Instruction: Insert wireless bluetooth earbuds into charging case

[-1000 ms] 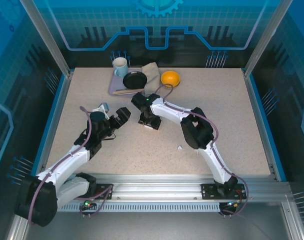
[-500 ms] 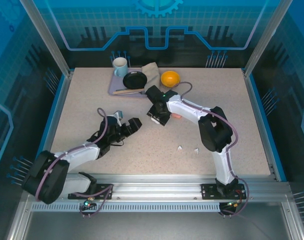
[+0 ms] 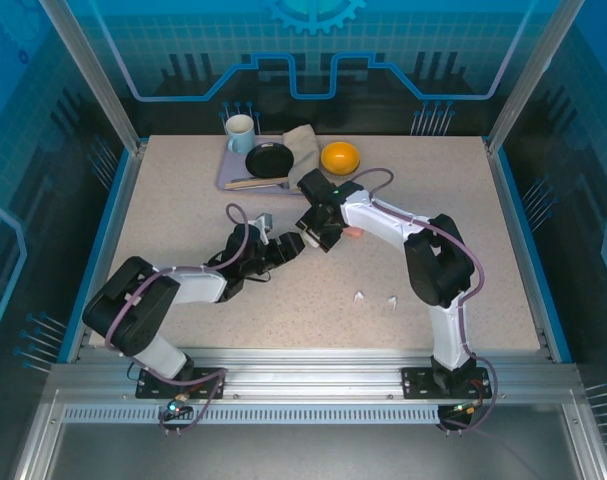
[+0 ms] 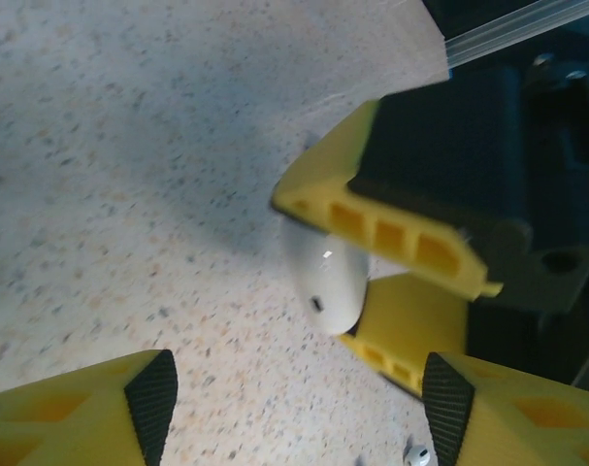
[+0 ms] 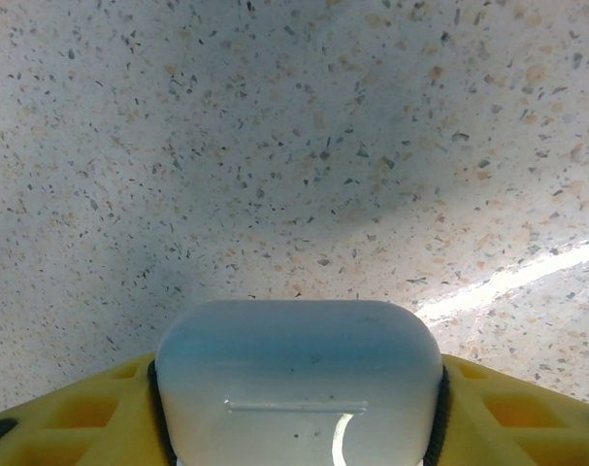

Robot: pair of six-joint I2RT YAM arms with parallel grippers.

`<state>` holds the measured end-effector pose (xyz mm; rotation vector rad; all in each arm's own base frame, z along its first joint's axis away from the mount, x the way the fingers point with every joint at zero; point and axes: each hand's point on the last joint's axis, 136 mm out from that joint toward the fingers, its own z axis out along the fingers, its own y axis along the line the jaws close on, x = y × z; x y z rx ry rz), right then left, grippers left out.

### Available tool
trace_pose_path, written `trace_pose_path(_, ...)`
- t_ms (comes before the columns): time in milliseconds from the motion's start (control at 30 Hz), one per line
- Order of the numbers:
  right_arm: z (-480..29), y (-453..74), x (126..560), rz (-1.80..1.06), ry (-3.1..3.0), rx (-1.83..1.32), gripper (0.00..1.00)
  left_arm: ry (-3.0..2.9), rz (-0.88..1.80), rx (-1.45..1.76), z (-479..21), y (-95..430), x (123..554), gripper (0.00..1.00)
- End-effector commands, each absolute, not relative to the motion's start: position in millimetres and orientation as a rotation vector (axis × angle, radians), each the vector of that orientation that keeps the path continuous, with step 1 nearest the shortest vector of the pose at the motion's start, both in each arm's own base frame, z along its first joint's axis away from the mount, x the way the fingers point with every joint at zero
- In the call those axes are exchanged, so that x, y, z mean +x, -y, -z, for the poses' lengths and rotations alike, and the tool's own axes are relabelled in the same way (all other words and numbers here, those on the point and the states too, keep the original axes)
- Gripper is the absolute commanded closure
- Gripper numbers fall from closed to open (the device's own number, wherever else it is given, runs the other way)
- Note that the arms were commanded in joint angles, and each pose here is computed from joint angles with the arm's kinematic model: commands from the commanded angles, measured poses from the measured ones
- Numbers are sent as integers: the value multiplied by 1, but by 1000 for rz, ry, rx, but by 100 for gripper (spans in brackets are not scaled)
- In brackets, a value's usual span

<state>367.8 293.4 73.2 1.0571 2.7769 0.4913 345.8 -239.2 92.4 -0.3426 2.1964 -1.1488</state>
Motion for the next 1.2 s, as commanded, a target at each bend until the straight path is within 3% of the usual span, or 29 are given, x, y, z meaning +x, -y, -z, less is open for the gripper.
trace_pose_path(0,-86,-296,367,-549,-2754,1094,59,-2142,1200,-274,-107,254,355,33)
trace_pose_path(733,-90,-302,361,-574,-2752,1085,61,-2134,1244,-273,-98,274,381,44)
trace_pose_path(1167,-90,-301,356,-573,-2760,1084,61,-2124,1241,-274,-99,278,391,63)
